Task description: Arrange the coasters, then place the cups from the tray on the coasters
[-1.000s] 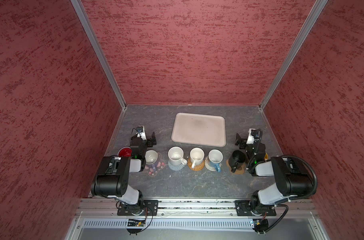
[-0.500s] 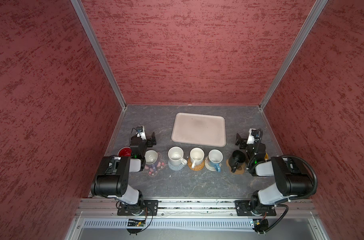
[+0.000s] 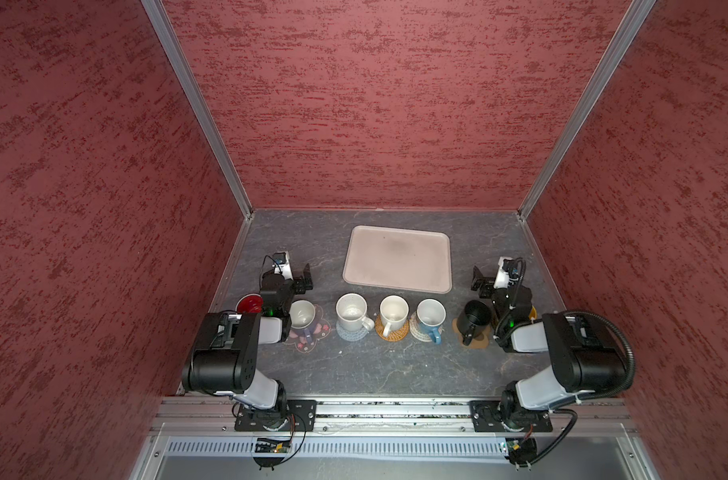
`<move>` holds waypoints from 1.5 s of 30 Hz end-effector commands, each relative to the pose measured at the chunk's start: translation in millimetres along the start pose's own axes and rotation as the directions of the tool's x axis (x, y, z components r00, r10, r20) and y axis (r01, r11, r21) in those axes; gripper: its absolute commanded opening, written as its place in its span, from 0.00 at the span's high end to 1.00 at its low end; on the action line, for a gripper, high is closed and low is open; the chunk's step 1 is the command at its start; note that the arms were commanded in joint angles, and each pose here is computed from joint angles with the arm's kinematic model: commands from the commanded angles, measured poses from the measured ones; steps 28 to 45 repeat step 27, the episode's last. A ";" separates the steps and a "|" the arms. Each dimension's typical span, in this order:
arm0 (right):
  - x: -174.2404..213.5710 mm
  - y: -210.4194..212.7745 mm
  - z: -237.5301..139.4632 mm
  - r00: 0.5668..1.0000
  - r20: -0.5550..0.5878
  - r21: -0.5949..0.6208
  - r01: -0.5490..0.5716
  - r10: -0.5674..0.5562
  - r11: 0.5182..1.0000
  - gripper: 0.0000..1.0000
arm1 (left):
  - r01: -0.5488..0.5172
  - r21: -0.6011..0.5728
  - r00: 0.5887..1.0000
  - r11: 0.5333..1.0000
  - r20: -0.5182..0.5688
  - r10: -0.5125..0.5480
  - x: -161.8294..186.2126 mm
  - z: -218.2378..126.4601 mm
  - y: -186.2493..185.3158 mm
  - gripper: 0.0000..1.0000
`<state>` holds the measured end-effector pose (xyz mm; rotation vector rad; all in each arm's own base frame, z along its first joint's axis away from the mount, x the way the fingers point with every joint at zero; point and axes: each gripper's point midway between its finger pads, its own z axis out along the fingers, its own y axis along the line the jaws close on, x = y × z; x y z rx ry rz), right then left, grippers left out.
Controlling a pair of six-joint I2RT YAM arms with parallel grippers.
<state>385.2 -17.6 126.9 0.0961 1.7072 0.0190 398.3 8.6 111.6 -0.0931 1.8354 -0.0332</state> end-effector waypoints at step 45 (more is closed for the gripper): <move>-7.5 -0.7 1.9 1.000 0.026 -0.001 0.014 -0.014 1.000 0.01 | -0.003 0.044 1.000 0.999 0.000 0.003 -2.0 2.5 -5.5 0.00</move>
